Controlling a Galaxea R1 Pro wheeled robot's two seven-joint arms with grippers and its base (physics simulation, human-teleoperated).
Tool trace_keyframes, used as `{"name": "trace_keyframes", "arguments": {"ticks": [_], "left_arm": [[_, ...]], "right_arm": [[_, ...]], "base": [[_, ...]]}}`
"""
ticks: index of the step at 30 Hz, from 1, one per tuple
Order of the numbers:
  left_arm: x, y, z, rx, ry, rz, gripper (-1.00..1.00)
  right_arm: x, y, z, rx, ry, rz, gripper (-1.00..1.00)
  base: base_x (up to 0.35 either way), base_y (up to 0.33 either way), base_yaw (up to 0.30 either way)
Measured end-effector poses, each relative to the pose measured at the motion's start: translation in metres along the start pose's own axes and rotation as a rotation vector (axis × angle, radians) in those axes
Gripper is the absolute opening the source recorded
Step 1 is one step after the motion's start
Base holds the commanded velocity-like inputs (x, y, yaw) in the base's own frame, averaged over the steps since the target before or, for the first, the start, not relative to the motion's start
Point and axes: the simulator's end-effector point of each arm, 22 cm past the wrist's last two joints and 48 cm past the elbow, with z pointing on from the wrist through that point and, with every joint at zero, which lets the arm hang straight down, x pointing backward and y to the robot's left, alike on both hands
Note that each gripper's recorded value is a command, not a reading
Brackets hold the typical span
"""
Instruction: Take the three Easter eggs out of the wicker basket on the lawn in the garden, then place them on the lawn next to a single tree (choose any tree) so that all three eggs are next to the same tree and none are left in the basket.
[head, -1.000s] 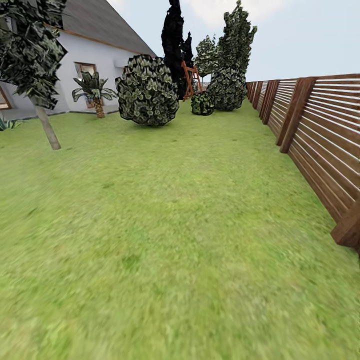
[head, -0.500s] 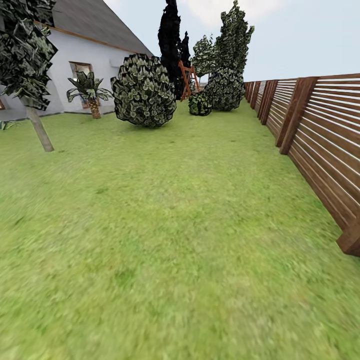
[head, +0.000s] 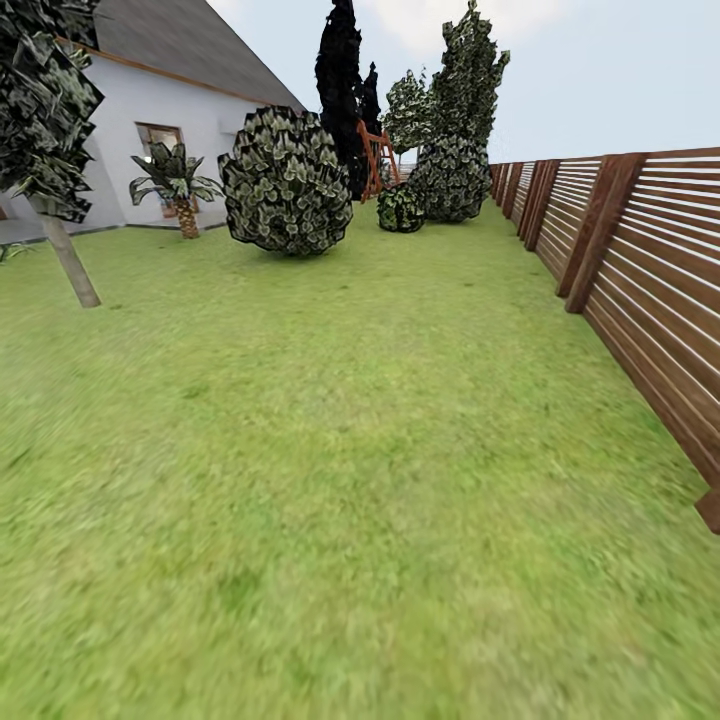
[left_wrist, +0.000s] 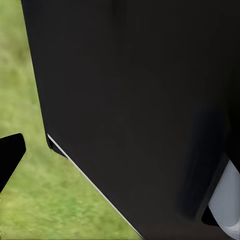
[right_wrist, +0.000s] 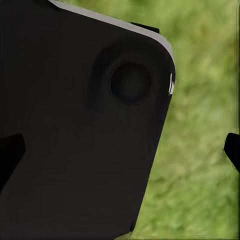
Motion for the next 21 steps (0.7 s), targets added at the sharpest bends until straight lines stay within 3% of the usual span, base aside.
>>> {"name": "trace_keyframes", "arguments": {"ticks": [21], "left_arm": [[0.0000, 0.0000, 0.0000, 0.000, 0.000, 0.000, 1.00]], "right_arm": [[-0.0014, 0.0028, 0.0002, -0.003, -0.003, 0.000, 1.00]], "base": [[0.341, 0.000, 0.000]]}}
